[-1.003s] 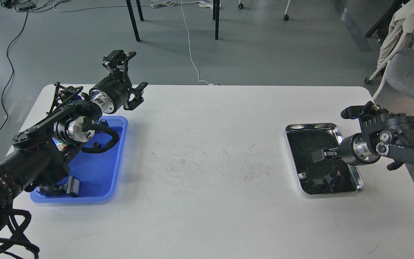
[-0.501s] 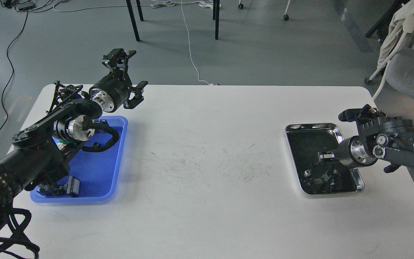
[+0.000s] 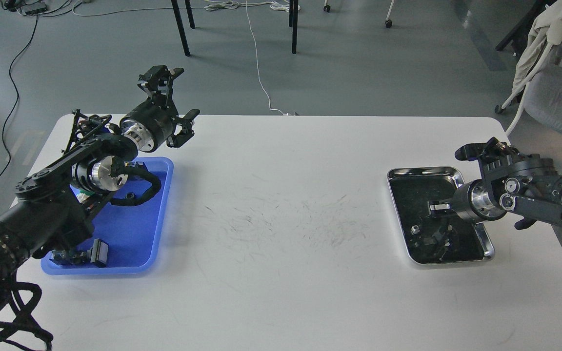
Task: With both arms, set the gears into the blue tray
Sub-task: 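Grasp another small black part from the metal tray with the right gripper, then carry the black part toward the table center and release it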
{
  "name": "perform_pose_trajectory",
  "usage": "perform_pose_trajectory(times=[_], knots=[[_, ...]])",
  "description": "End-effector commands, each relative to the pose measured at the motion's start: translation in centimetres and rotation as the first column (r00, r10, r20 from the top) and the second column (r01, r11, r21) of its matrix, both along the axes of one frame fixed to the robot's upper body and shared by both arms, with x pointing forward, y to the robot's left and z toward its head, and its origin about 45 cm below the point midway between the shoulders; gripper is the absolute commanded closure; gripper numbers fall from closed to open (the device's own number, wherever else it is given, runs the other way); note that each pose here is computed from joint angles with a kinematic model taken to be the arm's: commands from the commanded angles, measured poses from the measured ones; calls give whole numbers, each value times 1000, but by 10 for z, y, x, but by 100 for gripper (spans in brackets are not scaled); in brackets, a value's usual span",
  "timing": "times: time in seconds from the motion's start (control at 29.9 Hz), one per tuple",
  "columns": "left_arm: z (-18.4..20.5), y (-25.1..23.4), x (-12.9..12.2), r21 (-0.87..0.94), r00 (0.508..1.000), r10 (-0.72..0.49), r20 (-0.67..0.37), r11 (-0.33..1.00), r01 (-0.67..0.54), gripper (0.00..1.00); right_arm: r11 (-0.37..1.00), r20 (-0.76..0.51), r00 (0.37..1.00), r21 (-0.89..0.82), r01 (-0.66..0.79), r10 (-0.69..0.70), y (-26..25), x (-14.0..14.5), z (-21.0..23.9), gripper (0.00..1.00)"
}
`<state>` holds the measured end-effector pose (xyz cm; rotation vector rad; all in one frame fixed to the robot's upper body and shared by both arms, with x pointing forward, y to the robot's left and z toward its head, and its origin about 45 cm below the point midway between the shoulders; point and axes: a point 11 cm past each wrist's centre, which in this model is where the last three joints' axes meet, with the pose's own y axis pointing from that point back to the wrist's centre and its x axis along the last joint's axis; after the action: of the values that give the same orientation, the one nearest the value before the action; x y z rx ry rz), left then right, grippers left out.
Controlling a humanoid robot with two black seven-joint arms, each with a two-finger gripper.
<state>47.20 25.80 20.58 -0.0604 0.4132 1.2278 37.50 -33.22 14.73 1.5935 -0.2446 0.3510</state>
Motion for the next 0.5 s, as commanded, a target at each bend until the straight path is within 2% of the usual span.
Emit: perform_pose_trajectory(times=[0.0, 0.13, 0.3, 0.47], knots=[[0, 2, 0, 1, 1000, 4, 0, 1000, -4, 2, 1000, -1, 1000, 1, 0, 0, 0, 0, -1, 82], [1, 4, 0, 3, 1000, 6, 2, 1000, -6, 3, 1000, -1, 1000, 2, -1, 1, 1, 0, -1, 92], [1, 6, 0, 6, 1000, 10, 1, 1000, -10, 3, 999, 11, 1000, 41, 0, -1, 12, 5, 9, 93], [1, 6, 0, 6, 1000, 10, 1, 1000, -10, 2, 993, 54, 998, 114, -21, 15, 43, 22, 40, 93]])
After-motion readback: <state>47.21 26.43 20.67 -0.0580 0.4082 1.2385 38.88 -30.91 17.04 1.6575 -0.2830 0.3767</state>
